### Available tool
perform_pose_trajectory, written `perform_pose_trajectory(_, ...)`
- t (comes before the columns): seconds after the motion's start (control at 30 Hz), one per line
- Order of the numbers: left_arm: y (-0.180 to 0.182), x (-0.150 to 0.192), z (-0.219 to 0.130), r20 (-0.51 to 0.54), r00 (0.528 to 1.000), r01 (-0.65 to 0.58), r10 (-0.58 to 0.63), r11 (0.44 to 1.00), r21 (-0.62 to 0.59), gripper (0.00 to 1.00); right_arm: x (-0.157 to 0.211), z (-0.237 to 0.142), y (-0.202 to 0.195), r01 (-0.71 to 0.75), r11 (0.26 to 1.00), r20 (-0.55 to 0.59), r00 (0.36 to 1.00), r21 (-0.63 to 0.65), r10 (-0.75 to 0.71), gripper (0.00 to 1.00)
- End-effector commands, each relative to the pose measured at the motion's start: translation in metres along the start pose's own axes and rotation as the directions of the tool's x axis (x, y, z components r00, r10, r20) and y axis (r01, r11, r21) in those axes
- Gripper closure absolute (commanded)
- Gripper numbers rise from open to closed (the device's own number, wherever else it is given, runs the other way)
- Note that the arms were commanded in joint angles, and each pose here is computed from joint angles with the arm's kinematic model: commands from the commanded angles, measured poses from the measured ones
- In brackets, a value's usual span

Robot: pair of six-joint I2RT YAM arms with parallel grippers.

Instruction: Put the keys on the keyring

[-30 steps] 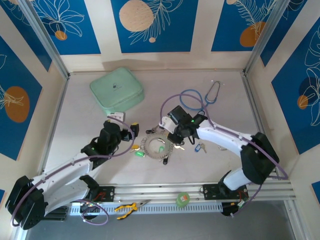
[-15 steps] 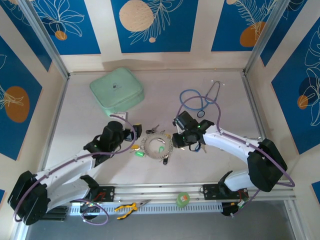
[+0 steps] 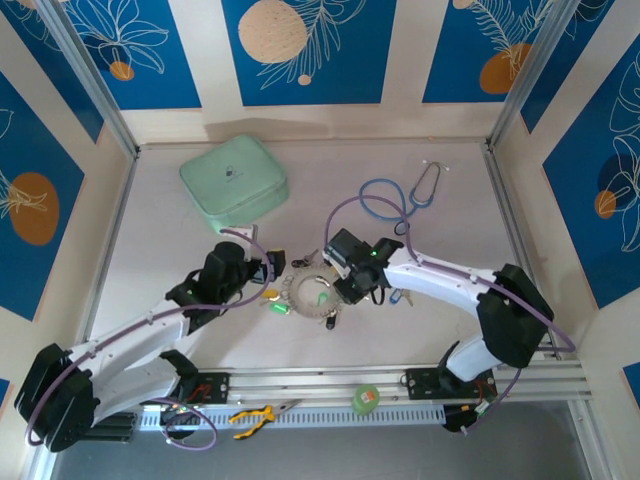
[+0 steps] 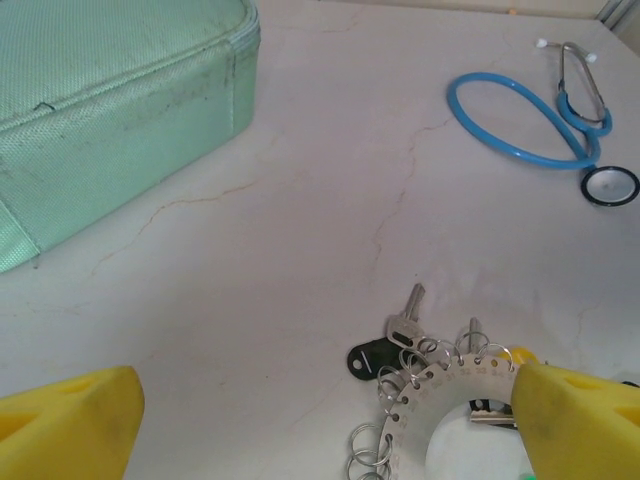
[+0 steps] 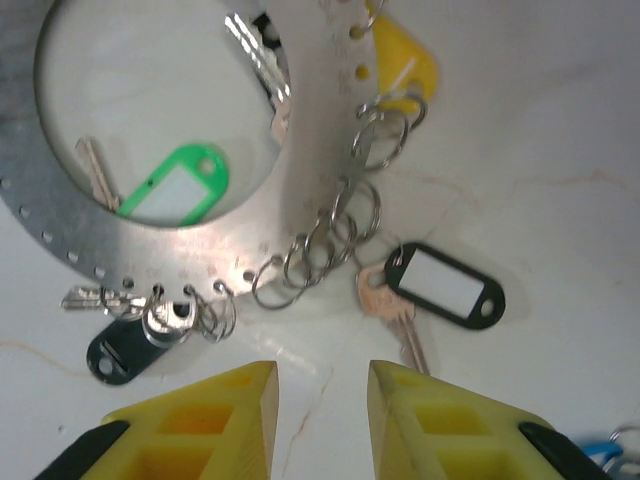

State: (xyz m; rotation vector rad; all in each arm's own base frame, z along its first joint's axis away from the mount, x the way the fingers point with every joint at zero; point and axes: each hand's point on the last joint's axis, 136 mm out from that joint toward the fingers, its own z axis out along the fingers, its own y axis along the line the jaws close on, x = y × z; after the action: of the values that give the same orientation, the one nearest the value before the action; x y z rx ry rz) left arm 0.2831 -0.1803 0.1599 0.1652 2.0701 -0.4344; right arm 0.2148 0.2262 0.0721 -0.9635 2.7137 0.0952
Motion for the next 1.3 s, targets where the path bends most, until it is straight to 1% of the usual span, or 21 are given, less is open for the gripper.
perform_pose_trajectory(0.0,0.004,-0.003,-0.008,0.011,1.0,0.004,-0.003,1.0,-0.017,0.06,-0.002,0.004,0.001,0.015,1.0,-0.056,0.998,0.022,-0.014,0.7)
perform_pose_trajectory(0.2,0.015,0.011,-0.014,-0.02,1.0,0.023,-0.024,0.998,-0.056,0.07,-0.001,0.017,0.006,-0.076,0.997,-0.132,0.988,0.019,0.078,0.72)
perform_pose_trajectory(0.27,0.017,0.016,-0.014,-0.034,0.999,0.028,-0.03,0.998,-0.062,0.07,0.004,0.02,0.003,-0.112,0.993,-0.157,0.981,0.033,0.116,0.73)
perform_pose_trajectory(0.4,0.019,0.022,-0.014,-0.042,0.998,0.038,-0.041,0.997,-0.064,0.07,0.014,0.023,0.001,-0.159,0.986,-0.2,0.966,0.05,0.166,0.74)
perform_pose_trajectory(0.57,0.017,0.023,-0.01,-0.038,0.998,0.047,-0.049,0.998,-0.051,0.07,0.011,0.026,0.005,-0.198,0.98,-0.21,0.957,0.038,0.201,0.72)
perform_pose_trajectory(0.83,0.015,0.02,-0.01,-0.037,0.998,0.042,-0.043,0.998,-0.046,0.08,-0.001,0.031,0.026,-0.198,0.98,-0.213,0.959,-0.03,0.187,0.69)
perform_pose_trajectory(1.27,0.015,0.018,-0.008,-0.036,0.999,0.039,-0.04,0.998,-0.05,0.08,0.004,0.042,0.025,-0.182,0.983,-0.257,0.95,-0.002,0.175,0.7)
